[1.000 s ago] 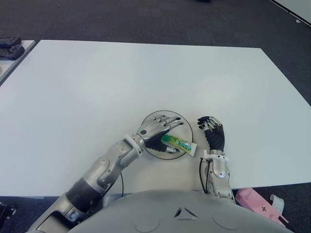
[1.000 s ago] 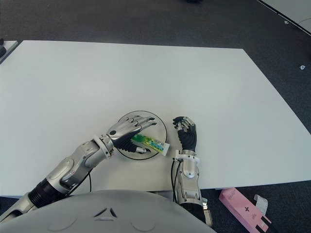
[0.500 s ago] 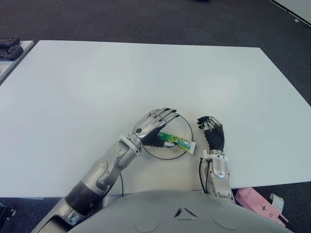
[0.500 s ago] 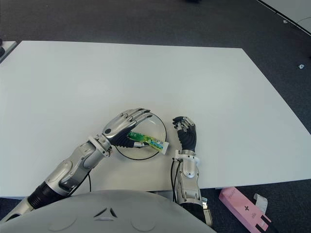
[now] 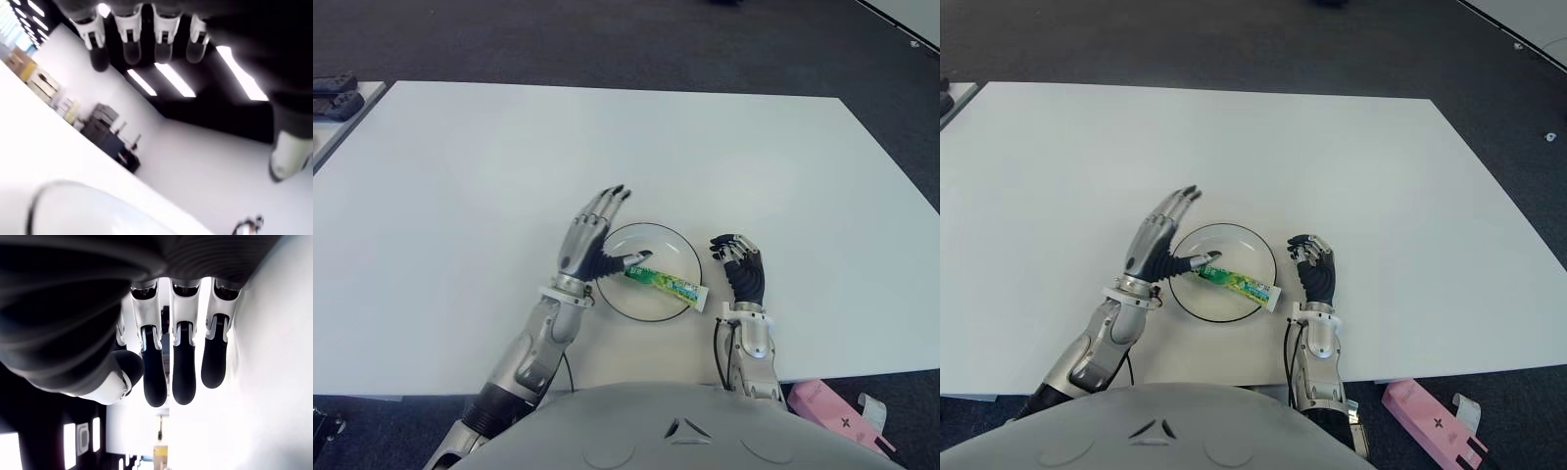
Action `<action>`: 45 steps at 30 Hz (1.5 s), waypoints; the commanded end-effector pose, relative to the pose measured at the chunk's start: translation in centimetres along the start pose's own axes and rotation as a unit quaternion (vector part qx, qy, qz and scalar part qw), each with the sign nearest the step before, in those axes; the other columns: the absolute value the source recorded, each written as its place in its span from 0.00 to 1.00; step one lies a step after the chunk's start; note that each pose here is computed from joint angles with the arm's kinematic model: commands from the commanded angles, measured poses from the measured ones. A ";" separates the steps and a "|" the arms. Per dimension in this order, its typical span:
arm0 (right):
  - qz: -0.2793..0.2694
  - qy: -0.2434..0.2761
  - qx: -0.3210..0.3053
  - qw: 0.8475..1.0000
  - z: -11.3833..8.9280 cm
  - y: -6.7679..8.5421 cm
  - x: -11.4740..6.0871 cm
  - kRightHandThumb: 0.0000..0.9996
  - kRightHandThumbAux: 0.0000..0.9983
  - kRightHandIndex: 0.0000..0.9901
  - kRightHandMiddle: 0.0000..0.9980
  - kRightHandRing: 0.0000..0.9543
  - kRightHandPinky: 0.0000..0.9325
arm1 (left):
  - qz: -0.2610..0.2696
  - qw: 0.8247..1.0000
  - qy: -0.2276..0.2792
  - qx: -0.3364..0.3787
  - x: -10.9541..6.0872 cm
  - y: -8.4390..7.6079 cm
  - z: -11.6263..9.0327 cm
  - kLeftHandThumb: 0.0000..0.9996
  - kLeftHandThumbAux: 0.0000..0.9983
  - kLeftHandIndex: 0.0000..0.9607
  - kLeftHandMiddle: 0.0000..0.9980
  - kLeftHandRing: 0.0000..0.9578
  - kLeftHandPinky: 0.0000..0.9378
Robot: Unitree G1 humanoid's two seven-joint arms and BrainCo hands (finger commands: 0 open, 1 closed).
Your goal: Put the toothpaste on the table into the plate.
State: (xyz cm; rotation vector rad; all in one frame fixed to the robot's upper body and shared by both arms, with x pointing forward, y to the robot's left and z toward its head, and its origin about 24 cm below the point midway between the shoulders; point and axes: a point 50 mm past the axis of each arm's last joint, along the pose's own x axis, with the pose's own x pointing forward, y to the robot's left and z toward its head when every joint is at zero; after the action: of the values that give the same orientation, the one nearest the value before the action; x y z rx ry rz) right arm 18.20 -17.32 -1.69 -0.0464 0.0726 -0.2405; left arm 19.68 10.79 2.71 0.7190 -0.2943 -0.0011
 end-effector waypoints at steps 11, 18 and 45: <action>0.006 0.012 -0.005 1.000 -0.5 0.0 0.0 0.71 0.73 0.43 0.48 0.49 0.50 | 0.150 0.970 0.099 -0.162 -0.2 2.0 -2.2 0.00 0.86 0.27 0.25 0.18 0.15; 0.012 0.011 0.001 1.000 -0.5 0.0 0.1 0.71 0.73 0.43 0.48 0.48 0.49 | 0.170 0.956 0.141 -0.194 -0.8 2.0 -3.2 0.00 0.90 0.40 0.32 0.25 0.21; 0.014 0.011 -0.003 1.000 -0.6 0.2 0.2 0.71 0.73 0.43 0.48 0.47 0.48 | 0.068 0.924 0.221 -0.306 -2.9 0.9 -7.6 0.06 1.00 0.49 0.45 0.45 0.47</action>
State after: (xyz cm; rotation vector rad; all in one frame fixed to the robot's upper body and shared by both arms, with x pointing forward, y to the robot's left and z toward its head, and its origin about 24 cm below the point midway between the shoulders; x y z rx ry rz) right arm 18.57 -17.29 -1.71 -0.0539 0.0631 -0.2152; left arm 18.98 16.63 -2.07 0.0712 0.0381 0.2193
